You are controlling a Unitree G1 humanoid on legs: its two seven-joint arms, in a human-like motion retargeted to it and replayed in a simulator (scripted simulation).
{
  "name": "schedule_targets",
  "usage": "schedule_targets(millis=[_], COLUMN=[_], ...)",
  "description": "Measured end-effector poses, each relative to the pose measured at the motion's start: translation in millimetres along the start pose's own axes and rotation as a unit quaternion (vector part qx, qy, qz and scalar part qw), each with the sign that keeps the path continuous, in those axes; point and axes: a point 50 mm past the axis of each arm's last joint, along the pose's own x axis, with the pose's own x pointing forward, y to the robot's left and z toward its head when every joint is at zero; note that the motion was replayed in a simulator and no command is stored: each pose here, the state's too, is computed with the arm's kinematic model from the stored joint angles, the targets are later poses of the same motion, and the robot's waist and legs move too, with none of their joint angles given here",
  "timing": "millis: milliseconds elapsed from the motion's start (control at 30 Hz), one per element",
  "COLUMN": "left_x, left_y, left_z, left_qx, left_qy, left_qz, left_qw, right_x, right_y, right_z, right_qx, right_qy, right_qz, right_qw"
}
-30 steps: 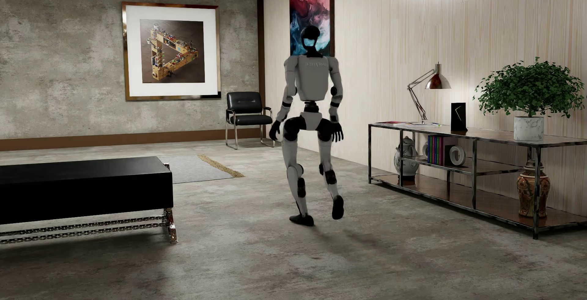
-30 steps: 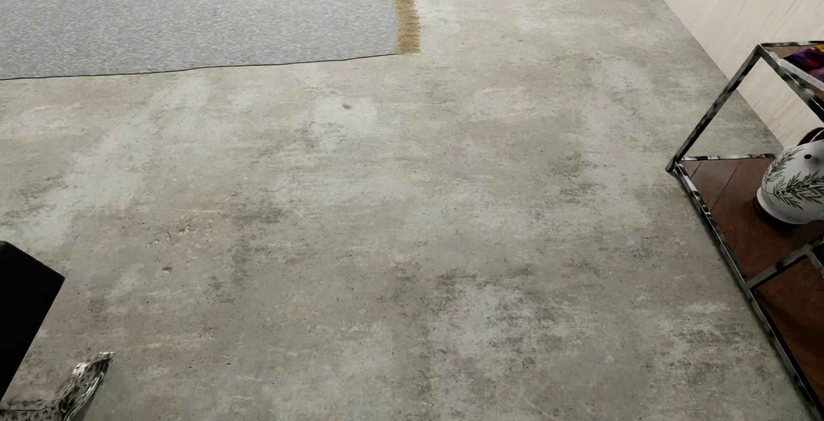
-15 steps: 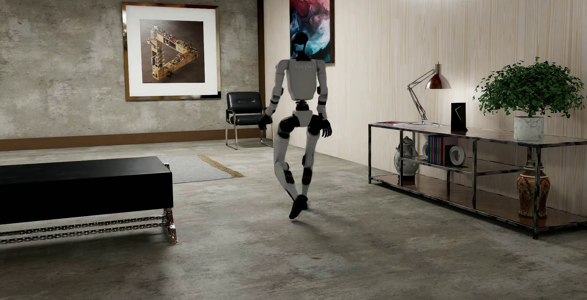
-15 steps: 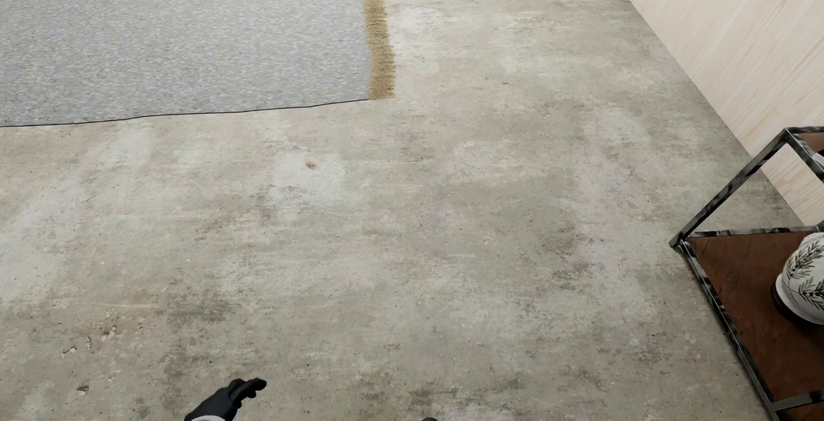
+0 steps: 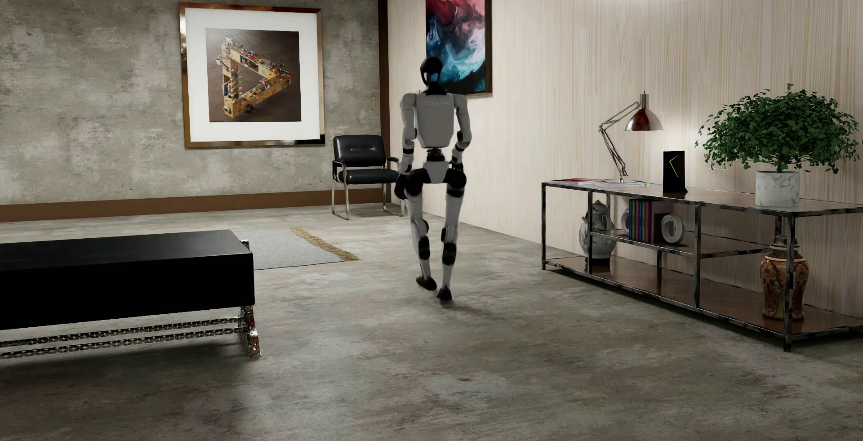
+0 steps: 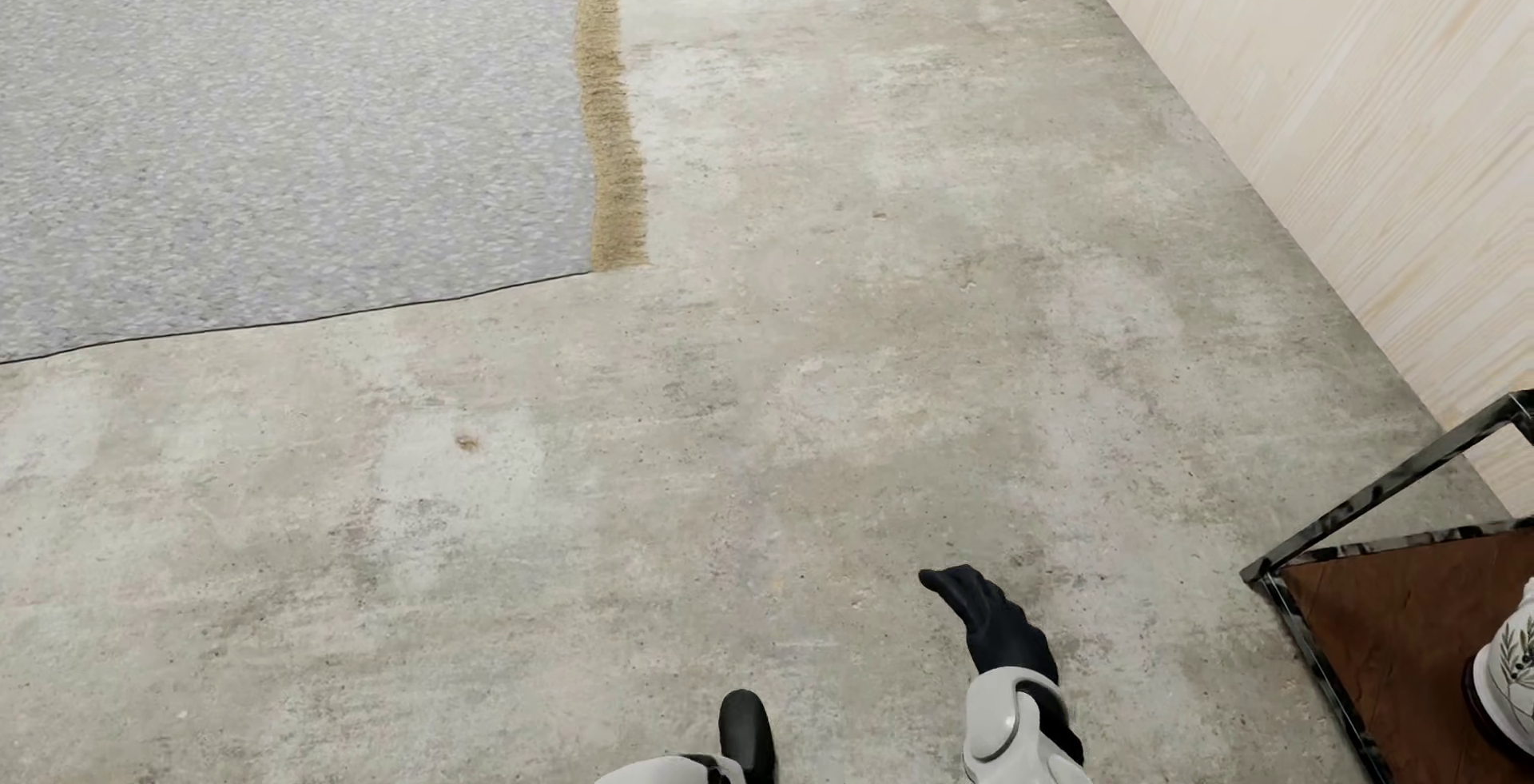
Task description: Go to the dark officechair
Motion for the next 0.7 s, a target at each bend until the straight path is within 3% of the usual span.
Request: schedule_targets(millis=[100, 200, 233, 367, 433, 600, 700], left_x=[3, 8, 8, -2, -13, -29, -17], left_y=[15, 48, 64, 126, 153, 185, 156], left_z=[6, 19, 25, 48, 61, 78, 54], left_qx=[-0.062, -0.084, -0.090, -0.085, -0.071, -0.077, -0.090], left_qy=[0.016, 0.007, -0.005, -0.086, -0.132, -0.171, -0.112], left_qz=[0.039, 0.086, 0.116, 0.222, 0.266, 0.311, 0.285], left_qw=[0.997, 0.993, 0.989, 0.967, 0.952, 0.932, 0.948], right_x=[-22, -54, -60, -80, -94, -122, -115], right_y=[45, 80, 80, 56, 56, 99, 109], right_z=[-48, -92, -104, -143, -155, -152, -135], right_qx=[-0.062, -0.193, -0.194, -0.044, -0.037, -0.026, -0.046], right_qy=[0.102, 0.159, 0.179, 0.300, 0.331, 0.345, 0.339], right_qz=[0.098, 0.281, 0.300, 0.110, 0.080, 0.262, 0.263], right_qw=[0.988, 0.926, 0.916, 0.947, 0.940, 0.901, 0.902])
